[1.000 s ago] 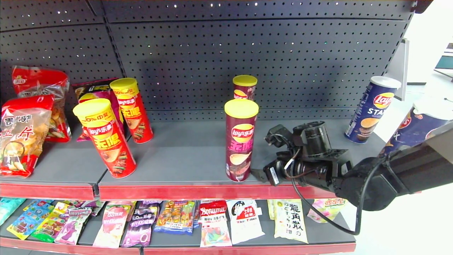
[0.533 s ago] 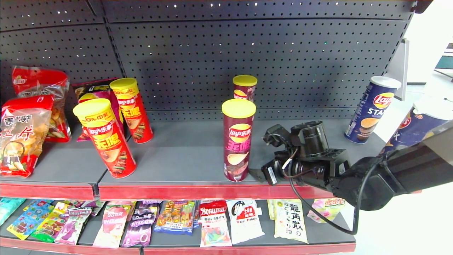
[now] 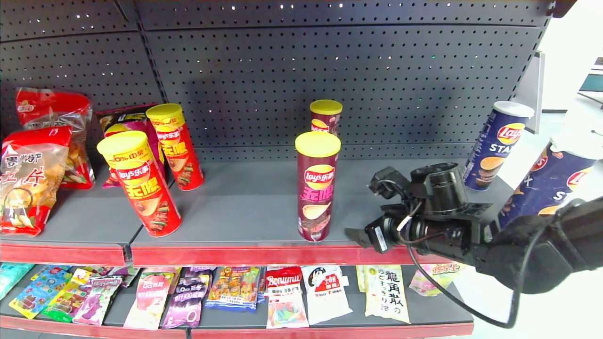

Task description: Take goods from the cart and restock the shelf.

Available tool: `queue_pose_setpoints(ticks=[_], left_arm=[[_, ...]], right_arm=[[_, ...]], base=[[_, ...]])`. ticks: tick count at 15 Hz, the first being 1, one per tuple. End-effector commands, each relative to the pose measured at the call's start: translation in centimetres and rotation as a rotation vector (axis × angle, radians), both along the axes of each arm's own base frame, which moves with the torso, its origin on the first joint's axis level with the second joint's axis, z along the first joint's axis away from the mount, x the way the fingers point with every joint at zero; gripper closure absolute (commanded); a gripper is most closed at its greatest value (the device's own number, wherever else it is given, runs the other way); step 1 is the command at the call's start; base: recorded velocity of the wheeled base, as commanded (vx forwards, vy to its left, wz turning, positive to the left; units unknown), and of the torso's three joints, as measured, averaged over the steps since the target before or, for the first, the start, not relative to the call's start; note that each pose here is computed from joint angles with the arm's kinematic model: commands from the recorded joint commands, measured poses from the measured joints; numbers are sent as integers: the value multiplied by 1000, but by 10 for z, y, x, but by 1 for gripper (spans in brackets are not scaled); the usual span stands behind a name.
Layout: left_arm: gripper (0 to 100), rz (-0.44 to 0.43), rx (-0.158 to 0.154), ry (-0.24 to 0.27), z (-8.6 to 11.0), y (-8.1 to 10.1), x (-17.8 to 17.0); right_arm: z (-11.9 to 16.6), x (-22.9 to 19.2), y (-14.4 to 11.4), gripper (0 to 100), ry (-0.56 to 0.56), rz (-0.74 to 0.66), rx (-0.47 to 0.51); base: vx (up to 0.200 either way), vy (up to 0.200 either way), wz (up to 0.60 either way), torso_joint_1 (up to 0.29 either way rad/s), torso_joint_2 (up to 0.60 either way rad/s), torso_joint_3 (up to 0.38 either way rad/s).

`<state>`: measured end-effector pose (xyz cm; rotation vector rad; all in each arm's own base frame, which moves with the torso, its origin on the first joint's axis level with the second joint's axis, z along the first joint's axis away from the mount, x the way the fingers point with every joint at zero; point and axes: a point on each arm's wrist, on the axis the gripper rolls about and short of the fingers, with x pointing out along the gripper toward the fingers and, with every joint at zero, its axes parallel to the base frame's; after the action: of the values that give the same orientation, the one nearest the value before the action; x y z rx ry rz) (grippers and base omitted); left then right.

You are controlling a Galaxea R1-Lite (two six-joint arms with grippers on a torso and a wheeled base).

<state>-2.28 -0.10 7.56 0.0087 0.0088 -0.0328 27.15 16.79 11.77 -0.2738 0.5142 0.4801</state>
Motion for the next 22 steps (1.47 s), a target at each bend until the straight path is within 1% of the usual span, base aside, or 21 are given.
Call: queue_pose_setpoints(ticks=[1,4,7,9,11,13,14,15,16,17,18,19,20,21,22], left_arm=[[0,1,0,-3,0,0,0],[0,1,0,-1,0,0,0],[0,1,0,0,0,0,0],[0,1,0,0,0,0,0],[0,1,0,0,0,0,0],[0,1,0,0,0,0,0],[0,1,0,0,0,0,0],[0,1,0,-1,0,0,0],[0,1,0,-1,0,0,0],[0,1,0,0,0,0,0],[0,1,0,0,0,0,0],[0,1,0,-1,0,0,0],[0,1,0,0,0,0,0],[0,1,0,-1,0,0,0],[0,1,0,0,0,0,0]], right_arm=[[27,-37,-24,0,-46,-17,64],[44,-82,-53,0,-102,-23,109],[61,-120,-97,0,-188,-64,176],[63,-148,-121,0,-212,-67,169],[46,-185,-140,0,-267,-72,164],[30,-216,-154,0,-339,-122,182],[21,-230,-158,0,-352,-137,193],[15,-241,-161,0,-349,-175,188],[10,-250,-162,0,-362,-182,191],[3,-259,-163,0,-401,-189,194],[-11,-267,-163,0,-431,-212,190],[-22,-277,-164,0,-483,-261,192],[-35,-287,-163,0,-465,-293,200],[-34,-294,-162,0,-458,-278,240],[-35,-297,-163,0,-489,-266,276]], base=[[0,0,0,0,0,0],[0,0,0,0,0,0],[0,0,0,0,0,0],[0,0,0,0,0,0],[0,0,0,0,0,0],[0,0,0,0,0,0],[0,0,0,0,0,0],[0,0,0,0,0,0],[0,0,0,0,0,0],[0,0,0,0,0,0],[0,0,0,0,0,0],[0,0,0,0,0,0],[0,0,0,0,0,0],[0,0,0,0,0,0],[0,0,0,0,0,0]])
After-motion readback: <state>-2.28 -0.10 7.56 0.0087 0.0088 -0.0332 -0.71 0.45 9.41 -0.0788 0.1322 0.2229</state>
